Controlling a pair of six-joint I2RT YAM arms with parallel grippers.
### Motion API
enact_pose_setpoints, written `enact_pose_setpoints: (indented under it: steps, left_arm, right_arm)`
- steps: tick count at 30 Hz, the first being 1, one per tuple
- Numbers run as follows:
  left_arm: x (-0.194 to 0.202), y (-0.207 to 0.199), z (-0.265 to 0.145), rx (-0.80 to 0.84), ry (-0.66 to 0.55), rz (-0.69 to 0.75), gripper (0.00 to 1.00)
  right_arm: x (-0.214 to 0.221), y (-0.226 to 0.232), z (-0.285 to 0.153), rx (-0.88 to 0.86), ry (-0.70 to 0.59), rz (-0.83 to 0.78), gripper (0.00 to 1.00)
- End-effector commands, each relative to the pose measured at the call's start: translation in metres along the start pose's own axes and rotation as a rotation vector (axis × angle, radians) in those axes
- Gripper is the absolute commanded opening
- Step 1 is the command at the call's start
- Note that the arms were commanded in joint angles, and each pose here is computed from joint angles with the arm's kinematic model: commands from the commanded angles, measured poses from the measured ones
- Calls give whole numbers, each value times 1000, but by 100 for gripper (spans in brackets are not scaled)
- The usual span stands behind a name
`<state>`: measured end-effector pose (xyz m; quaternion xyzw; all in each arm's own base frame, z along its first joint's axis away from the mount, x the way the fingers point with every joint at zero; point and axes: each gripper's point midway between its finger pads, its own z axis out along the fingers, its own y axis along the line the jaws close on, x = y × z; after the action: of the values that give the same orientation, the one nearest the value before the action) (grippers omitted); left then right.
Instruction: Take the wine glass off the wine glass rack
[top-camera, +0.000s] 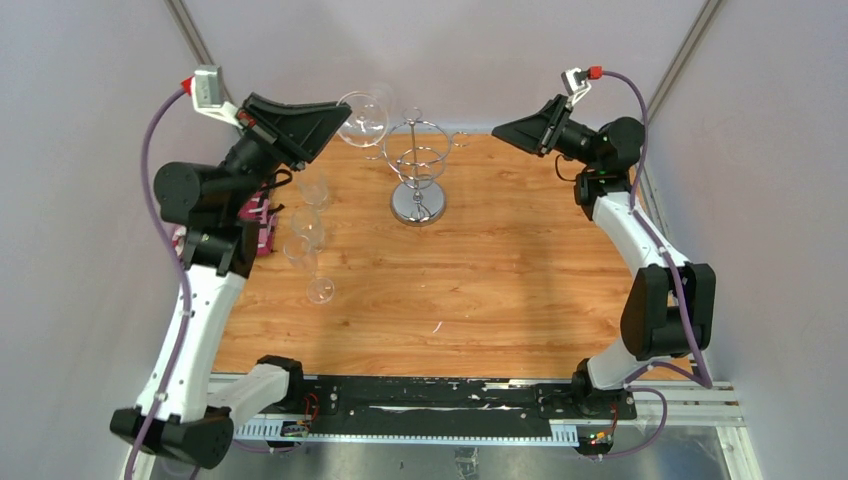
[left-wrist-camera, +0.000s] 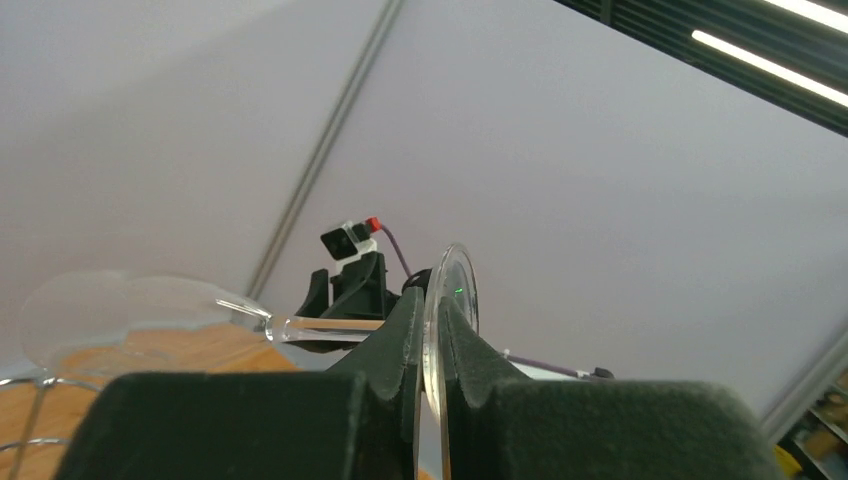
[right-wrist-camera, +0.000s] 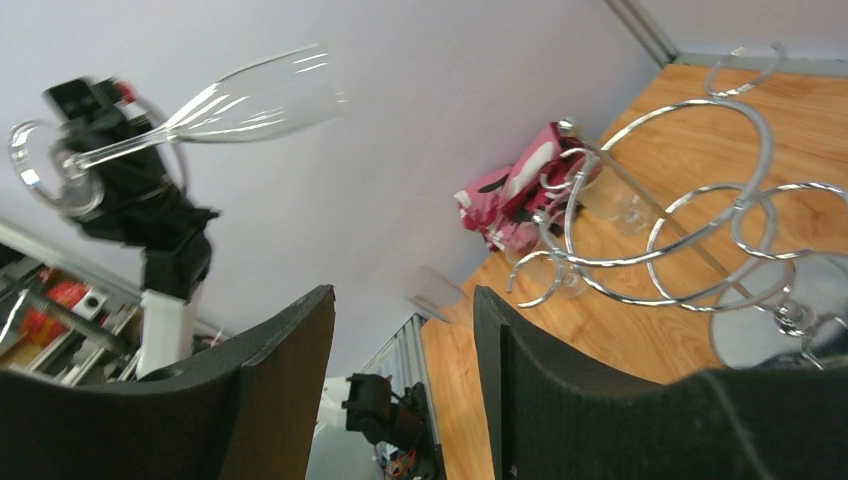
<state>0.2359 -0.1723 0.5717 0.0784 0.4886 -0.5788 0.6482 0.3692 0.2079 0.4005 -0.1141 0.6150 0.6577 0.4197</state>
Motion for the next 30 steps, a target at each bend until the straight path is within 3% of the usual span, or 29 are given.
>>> enact_pose_setpoints:
  steps: [1,7,10,16,23,30]
  left_arm:
    - [6,-35,4,291,24,-13,0]
    - [12,-56,-9,677,38,-161,0]
    - [18,-44,-4,665,47,-155,0]
    - [22,-58,-8,695,58,-129,0]
    - [24,-63,-14,697,58,-141,0]
    - [29,-57,-14,680,63,-154,0]
  right_arm:
    - [-11,71,-13,-251,27,-156,61]
    - [-11,81,-13,-328,46,-186,64]
    - [-14,81,-9,-339,42,-196,66]
    - [-22,94,3,-387,43,-229,67]
    - [-26,90,30,-447,62,-165,67]
    - [-21,115,48,-522,91,-173,66]
